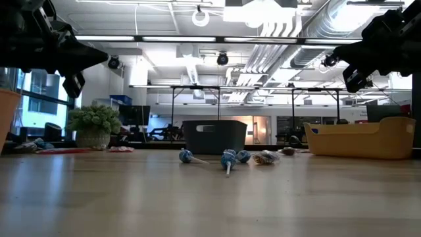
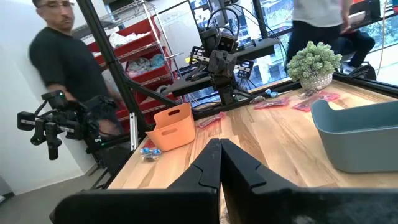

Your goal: Sort candy

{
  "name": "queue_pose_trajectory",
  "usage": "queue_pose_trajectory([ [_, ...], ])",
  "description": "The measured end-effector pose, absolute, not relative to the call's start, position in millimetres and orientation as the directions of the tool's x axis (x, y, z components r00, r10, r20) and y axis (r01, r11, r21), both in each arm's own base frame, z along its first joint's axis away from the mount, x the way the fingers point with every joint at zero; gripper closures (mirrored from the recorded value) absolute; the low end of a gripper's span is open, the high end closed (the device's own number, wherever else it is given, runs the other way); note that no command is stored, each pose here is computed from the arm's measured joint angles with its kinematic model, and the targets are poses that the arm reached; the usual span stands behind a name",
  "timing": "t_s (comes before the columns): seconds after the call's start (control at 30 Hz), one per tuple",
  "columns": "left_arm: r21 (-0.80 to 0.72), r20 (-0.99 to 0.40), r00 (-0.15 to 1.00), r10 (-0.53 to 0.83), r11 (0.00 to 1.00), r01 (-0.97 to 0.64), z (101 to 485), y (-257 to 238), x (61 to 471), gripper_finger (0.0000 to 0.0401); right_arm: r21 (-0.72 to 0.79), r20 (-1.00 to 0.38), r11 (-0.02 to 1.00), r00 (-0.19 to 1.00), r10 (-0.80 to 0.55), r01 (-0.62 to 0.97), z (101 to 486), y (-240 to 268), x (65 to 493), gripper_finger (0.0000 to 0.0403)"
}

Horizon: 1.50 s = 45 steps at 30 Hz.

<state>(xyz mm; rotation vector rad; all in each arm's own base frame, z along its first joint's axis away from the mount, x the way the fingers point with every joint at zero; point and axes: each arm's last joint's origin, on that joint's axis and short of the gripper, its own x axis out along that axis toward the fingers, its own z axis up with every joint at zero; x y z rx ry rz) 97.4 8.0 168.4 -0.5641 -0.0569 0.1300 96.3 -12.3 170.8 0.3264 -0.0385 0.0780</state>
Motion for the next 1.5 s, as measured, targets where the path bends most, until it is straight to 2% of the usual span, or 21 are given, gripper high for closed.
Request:
queue_pose_trajectory([
  [1.3, -0.537, 0.018, 0.990, 0.138, 0.837, -0.107, 168.4, 7.9, 97.4, 0.0401, 0.319, 0.051, 0.944, 0.996, 0.071, -0.083, 170.9, -12.3, 96.3, 0.0403],
  [1.5, -0.610, 0.039, 0.989, 0.140, 0.788, -0.087, 170.4, 8.0, 97.3, 0.0401, 0.319, 0.051, 0.944, 0.996, 0.070, -0.083, 170.9, -12.3, 96.3, 0.0403],
])
